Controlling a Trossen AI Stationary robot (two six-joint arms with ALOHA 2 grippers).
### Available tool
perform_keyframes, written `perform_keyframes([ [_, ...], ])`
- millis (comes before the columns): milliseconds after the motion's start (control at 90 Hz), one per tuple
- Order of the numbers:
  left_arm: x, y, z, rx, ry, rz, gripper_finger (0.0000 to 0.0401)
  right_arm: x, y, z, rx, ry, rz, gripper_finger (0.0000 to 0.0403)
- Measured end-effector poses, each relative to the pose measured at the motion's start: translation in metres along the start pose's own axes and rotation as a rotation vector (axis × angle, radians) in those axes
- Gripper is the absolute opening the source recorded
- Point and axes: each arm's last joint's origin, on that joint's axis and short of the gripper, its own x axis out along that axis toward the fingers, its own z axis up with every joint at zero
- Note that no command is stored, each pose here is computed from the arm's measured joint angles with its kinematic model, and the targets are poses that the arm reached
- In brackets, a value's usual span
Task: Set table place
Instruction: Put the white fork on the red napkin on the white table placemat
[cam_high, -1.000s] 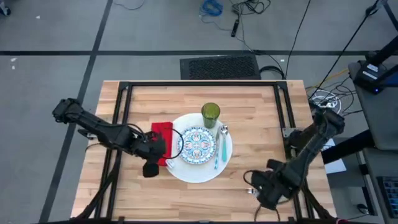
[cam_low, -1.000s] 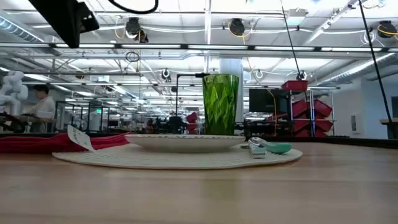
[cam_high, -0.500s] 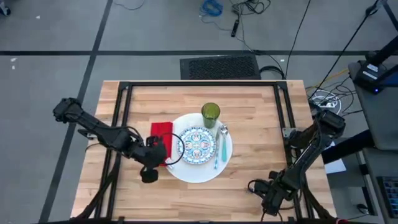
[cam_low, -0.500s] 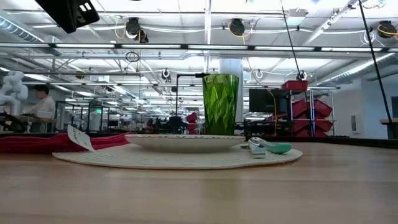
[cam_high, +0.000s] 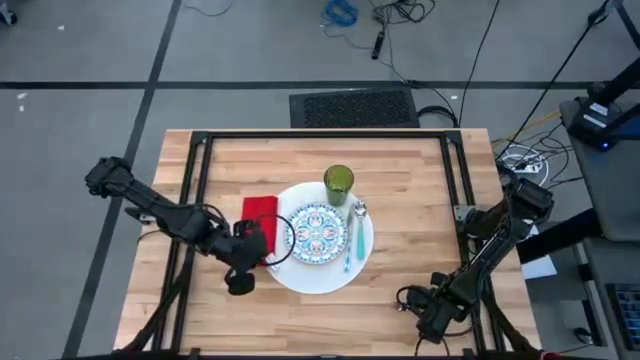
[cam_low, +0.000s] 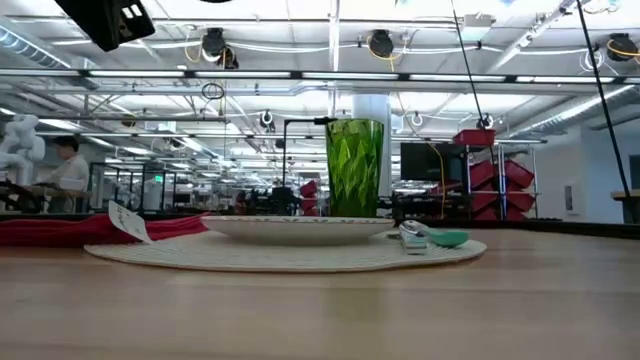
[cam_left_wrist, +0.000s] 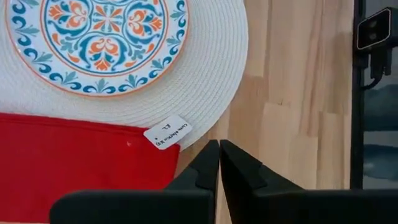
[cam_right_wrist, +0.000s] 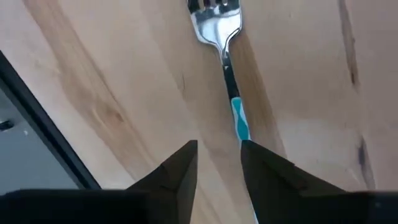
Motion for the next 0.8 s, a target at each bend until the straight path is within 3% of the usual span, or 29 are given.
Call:
perform_keyframes([
  [111, 0.000, 0.000, 0.000, 0.000, -0.001, -0.001, 0.0000, -0.007, 0.007, 0.002, -0.032, -0.028, 0.020, 0.0105],
  [389, 0.000, 0.000, 0.000, 0.000, -0.003, -0.002, 0.0000, -0.006, 0.000, 0.003, -0.057, -0.072, -0.058, 0.0105],
  [567, 0.000, 0.000, 0.000, 0.000, -0.003, -0.002, 0.0000, 0.009, -0.002, 0.004, -0.100, -0.062, -0.115, 0.0105],
  [711, 0.000, 0.000, 0.000, 0.000, -0.003, -0.002, 0.0000, 0.021, -0.001, 0.007, -0.054, -0.051, -0.153, 0.0103],
  [800, 0.000, 0.000, 0.000, 0.000, -0.002, -0.001, 0.0000, 0.024, -0.002, 0.010, 0.002, -0.027, -0.152, 0.0080],
])
